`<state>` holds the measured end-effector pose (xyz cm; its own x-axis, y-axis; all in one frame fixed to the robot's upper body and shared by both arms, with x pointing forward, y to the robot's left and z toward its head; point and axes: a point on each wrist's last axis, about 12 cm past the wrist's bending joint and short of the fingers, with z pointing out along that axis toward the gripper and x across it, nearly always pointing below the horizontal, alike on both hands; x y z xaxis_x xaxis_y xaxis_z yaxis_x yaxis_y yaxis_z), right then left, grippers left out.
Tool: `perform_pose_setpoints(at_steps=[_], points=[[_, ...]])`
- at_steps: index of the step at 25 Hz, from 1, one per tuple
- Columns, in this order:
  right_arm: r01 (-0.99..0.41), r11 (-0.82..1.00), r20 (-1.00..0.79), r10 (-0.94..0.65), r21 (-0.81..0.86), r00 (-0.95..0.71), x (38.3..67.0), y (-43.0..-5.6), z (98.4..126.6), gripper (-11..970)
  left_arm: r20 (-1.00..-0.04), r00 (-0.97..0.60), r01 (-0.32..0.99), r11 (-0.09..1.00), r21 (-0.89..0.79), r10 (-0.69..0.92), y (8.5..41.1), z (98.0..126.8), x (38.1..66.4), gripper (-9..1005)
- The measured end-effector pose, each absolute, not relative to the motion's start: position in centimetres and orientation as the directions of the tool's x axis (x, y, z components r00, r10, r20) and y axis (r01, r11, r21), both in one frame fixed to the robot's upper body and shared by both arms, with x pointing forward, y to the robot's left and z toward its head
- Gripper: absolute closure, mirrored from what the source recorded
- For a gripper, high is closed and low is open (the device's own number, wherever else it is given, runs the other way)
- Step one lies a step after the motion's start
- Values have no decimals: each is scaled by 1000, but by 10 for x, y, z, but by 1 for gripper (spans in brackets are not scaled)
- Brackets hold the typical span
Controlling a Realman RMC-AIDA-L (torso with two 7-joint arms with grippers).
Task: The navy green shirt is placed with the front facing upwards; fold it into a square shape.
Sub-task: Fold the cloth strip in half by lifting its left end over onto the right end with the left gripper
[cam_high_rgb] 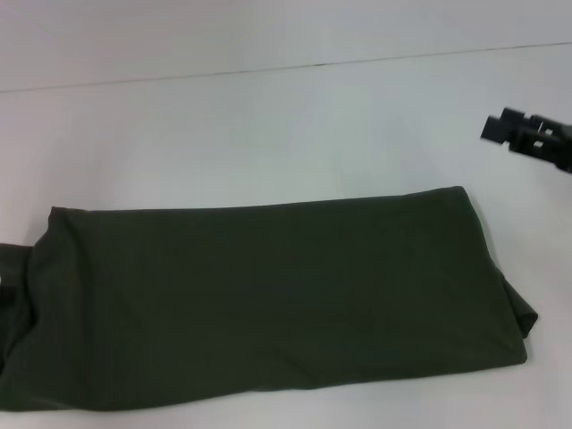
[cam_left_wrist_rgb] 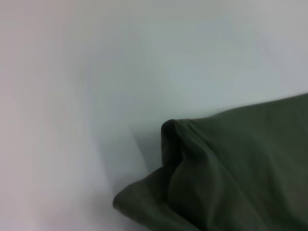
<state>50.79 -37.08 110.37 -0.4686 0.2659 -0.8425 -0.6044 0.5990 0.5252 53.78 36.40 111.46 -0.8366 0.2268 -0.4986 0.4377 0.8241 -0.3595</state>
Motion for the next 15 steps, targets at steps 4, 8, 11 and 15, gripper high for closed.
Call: perform_pose_setpoints(at_steps=[4,8,11,15], points=[[-619,582,-834,212,527,-510,510,-360,1098,184,-522,-825,449,811,-376,215,366,1124,534,985],[-667,530,-825,122,524,-552,514,-341,1095,190,-539,-815,466,796,-387,215,367,1134,530,985],[-688,502,-819,76,524,-568,516,-329,1092,196,-543,-811,476,786,-394,219,366,1139,528,984],[-709,468,-812,33,528,-583,519,-314,1090,271,-547,-808,483,778,-400,220,366,1142,527,984]])
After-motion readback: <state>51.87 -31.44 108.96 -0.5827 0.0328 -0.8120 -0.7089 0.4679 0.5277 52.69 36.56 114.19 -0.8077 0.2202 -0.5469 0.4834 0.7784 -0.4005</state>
